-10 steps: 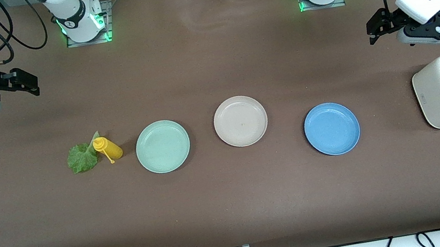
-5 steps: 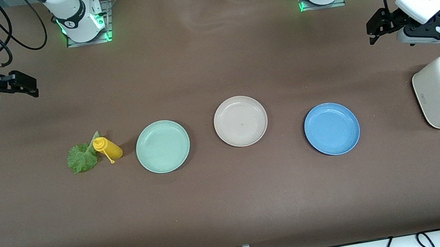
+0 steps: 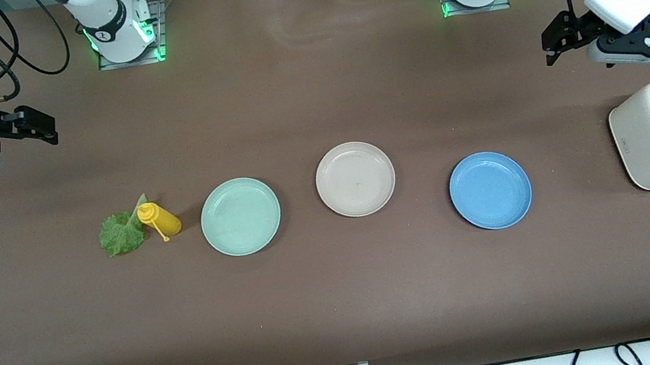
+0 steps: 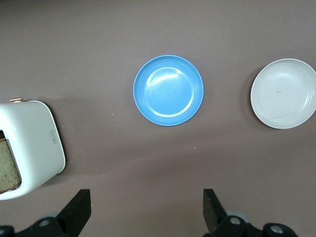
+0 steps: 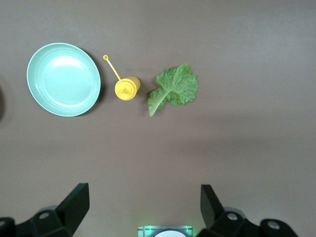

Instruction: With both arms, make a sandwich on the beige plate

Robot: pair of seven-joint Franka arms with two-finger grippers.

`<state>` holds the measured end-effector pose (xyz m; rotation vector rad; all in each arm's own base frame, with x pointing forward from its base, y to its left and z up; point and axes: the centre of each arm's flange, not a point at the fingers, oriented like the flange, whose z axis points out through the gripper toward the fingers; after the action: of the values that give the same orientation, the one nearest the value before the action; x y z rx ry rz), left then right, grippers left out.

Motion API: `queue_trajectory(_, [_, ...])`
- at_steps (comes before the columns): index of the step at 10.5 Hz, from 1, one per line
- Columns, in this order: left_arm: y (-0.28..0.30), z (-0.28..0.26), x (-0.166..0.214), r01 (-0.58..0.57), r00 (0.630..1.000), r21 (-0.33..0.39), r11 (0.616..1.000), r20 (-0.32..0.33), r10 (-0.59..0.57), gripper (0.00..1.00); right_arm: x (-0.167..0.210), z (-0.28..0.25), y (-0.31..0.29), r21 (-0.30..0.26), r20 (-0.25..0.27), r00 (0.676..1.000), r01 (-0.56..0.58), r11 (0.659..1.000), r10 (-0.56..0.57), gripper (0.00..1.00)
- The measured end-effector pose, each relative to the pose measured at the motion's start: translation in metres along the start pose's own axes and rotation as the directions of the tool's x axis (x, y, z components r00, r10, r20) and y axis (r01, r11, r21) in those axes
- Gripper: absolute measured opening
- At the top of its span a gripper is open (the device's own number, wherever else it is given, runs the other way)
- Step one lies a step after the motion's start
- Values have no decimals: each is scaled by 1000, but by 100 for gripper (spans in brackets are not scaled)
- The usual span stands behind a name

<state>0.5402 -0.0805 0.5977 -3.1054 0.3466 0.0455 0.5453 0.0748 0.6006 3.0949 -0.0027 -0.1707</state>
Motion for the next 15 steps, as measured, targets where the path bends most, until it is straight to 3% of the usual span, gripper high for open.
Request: queue_trajectory(15, [5,1,1,-10,1000,0,1000,1,10,100,11,19,13,3,37,999,-21,1000,21,100])
